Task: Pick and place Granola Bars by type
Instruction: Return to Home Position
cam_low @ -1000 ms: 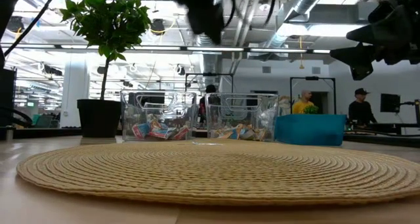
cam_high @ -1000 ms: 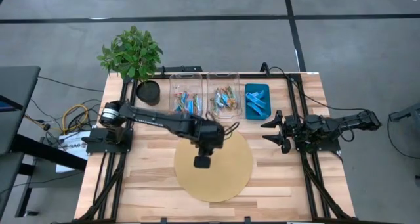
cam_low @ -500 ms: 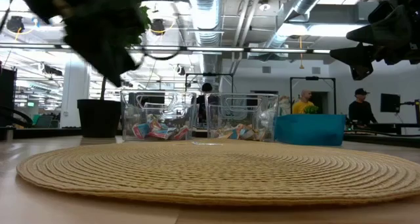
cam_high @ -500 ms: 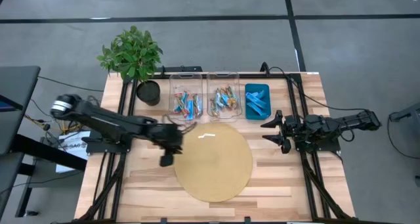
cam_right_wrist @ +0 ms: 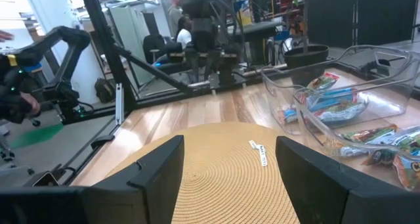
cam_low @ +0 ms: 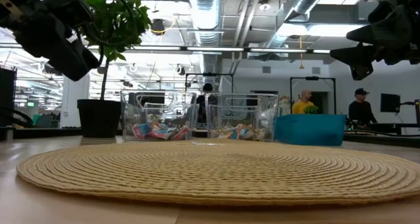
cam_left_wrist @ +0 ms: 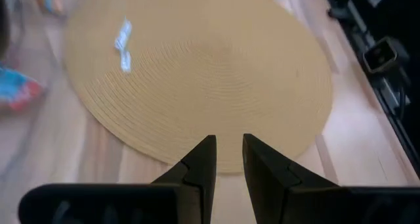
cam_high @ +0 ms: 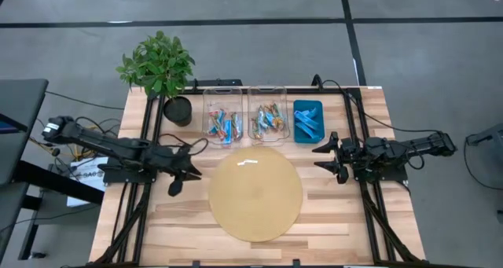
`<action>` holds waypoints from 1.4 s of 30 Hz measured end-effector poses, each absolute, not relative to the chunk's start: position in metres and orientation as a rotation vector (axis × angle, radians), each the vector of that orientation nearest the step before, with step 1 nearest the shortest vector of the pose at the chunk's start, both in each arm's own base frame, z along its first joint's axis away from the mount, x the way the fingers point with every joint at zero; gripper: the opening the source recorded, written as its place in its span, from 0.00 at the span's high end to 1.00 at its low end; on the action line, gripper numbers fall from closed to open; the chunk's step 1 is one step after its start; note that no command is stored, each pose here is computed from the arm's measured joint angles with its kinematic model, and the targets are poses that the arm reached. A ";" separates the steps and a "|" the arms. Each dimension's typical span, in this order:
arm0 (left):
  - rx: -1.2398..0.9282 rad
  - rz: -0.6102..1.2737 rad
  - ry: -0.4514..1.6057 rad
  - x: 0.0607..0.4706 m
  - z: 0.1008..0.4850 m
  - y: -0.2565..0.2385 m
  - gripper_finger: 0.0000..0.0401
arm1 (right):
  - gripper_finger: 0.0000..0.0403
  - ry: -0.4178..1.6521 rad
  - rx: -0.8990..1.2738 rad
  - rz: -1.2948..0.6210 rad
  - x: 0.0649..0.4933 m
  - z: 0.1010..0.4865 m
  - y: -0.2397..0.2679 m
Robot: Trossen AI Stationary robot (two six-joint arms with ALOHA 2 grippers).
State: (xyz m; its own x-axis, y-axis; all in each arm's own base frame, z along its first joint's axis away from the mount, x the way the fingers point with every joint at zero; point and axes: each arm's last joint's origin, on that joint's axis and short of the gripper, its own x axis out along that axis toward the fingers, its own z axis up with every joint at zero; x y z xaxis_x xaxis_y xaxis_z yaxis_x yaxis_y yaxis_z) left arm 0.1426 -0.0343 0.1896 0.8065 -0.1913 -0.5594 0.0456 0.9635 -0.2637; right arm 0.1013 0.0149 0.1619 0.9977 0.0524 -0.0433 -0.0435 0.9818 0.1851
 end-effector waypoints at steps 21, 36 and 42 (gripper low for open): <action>-0.220 -0.247 0.271 0.109 0.163 -0.028 0.83 | 0.42 0.048 0.186 0.048 0.101 0.162 0.015; -0.200 -0.224 0.028 0.097 0.166 -0.023 0.83 | 0.42 0.048 0.186 0.048 0.101 0.162 0.015; -0.142 -0.225 -0.004 0.096 0.168 -0.023 0.83 | 0.42 0.048 0.186 0.048 0.101 0.162 0.015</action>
State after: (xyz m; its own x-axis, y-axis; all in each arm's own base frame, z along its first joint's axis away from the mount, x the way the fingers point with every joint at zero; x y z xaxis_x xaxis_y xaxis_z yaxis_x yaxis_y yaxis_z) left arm 0.0959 -0.0229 0.1683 0.9748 -0.2224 0.0197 0.2229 0.9647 -0.1403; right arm 0.1013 0.0149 0.1619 0.9977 0.0521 -0.0433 -0.0432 0.9817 0.1855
